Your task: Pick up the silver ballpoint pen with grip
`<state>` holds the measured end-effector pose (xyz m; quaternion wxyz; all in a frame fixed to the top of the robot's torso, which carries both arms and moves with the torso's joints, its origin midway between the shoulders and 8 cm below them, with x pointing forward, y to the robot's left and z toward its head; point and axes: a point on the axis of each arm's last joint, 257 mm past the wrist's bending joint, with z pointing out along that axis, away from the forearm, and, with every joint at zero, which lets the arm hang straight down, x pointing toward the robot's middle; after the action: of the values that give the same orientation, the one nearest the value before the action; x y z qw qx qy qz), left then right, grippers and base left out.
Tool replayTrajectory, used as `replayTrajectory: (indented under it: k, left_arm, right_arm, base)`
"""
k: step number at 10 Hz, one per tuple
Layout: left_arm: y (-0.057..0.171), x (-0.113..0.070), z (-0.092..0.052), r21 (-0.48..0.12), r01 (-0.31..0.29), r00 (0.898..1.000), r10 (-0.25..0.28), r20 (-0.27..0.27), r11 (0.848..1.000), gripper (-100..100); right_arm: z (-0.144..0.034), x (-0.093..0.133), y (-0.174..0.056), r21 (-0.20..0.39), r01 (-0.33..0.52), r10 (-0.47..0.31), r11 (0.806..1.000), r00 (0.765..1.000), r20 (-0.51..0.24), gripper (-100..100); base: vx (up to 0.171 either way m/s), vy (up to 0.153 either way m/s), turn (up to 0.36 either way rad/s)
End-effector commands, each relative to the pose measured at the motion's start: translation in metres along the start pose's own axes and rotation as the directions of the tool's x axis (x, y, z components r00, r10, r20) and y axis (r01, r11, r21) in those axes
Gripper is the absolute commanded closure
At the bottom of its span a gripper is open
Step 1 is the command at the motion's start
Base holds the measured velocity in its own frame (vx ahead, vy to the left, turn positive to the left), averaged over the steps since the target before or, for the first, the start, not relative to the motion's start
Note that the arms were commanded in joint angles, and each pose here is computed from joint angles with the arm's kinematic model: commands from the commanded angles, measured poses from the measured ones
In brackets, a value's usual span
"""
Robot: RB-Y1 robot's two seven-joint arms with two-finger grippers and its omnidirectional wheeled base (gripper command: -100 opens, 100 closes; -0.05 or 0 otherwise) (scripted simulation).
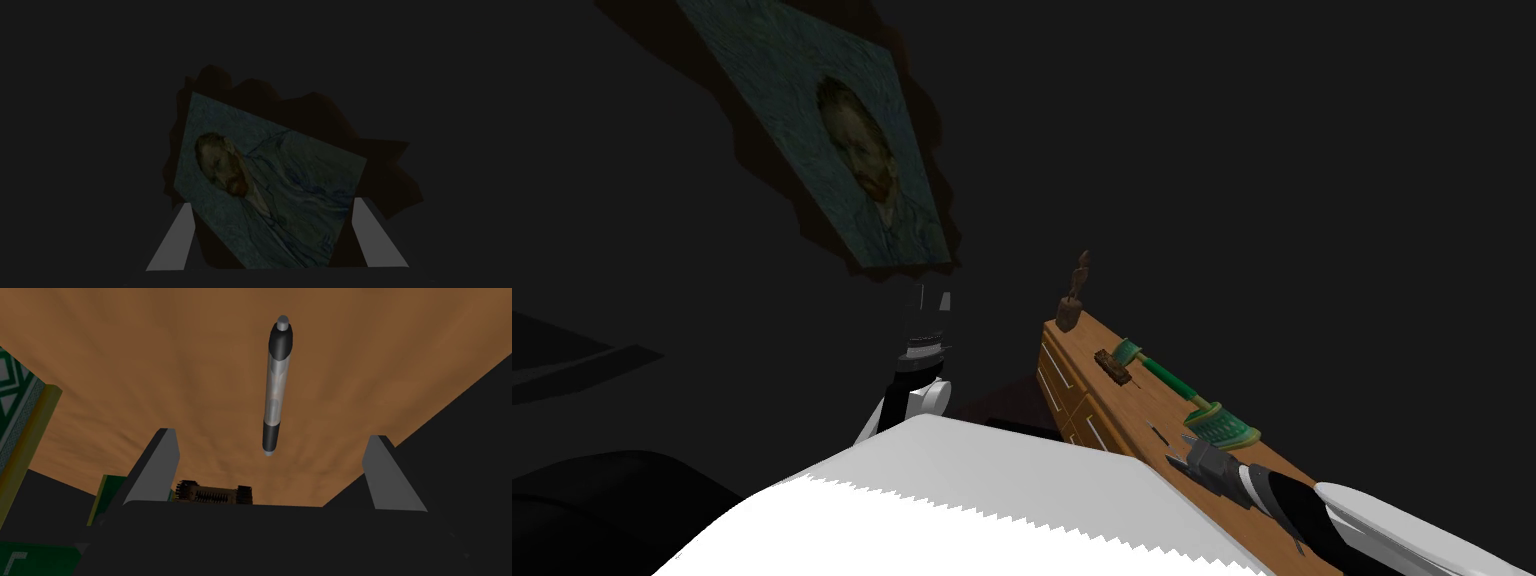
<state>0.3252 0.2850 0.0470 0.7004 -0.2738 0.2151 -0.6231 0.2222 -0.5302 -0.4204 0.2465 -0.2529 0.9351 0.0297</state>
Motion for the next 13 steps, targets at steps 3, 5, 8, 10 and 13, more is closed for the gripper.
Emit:
replayTrajectory:
  k: [3, 5, 8, 10, 13]
  left_arm:
    - [0.0, 0.0, 0.0, 0.0, 0.0, 1.0, 0.0, 0.0, 1.0, 0]
    - [0.0, 0.0, 0.0, 0.0, 0.0, 1.0, 0.0, 0.0, 1.0, 0]
    - [0.0, 0.0, 0.0, 0.0, 0.0, 1.0, 0.0, 0.0, 1.0, 0]
    - [0.0, 0.0, 0.0, 0.0, 0.0, 1.0, 0.0, 0.0, 1.0, 0]
    - [0.0, 0.0, 0.0, 0.0, 0.0, 1.0, 0.0, 0.0, 1.0, 0]
  right_arm:
    - [0.012, 0.012, -0.003, 0.021, -0.042, 0.043, 0.999, 0.999, -0.005, -100]
    - [0.014, 0.012, -0.003, 0.022, -0.046, 0.046, 0.999, 0.999, -0.005, -100]
    - [0.014, 0.012, -0.003, 0.021, -0.048, 0.049, 0.999, 0.999, -0.005, 100]
    - [0.014, 0.013, -0.003, 0.021, -0.049, 0.049, 0.999, 0.999, -0.005, 100]
    - [0.005, 0.005, -0.002, 0.009, -0.018, 0.018, 1.0, 1.0, -0.002, 100]
  base:
    - [-0.034, -0.006, 0.154]
    - [-0.029, -0.004, 0.079]
    - [0.0, 0.0, 0.0]
    - [0.0, 0.0, 0.0]
    - [0.025, 0.003, -0.121]
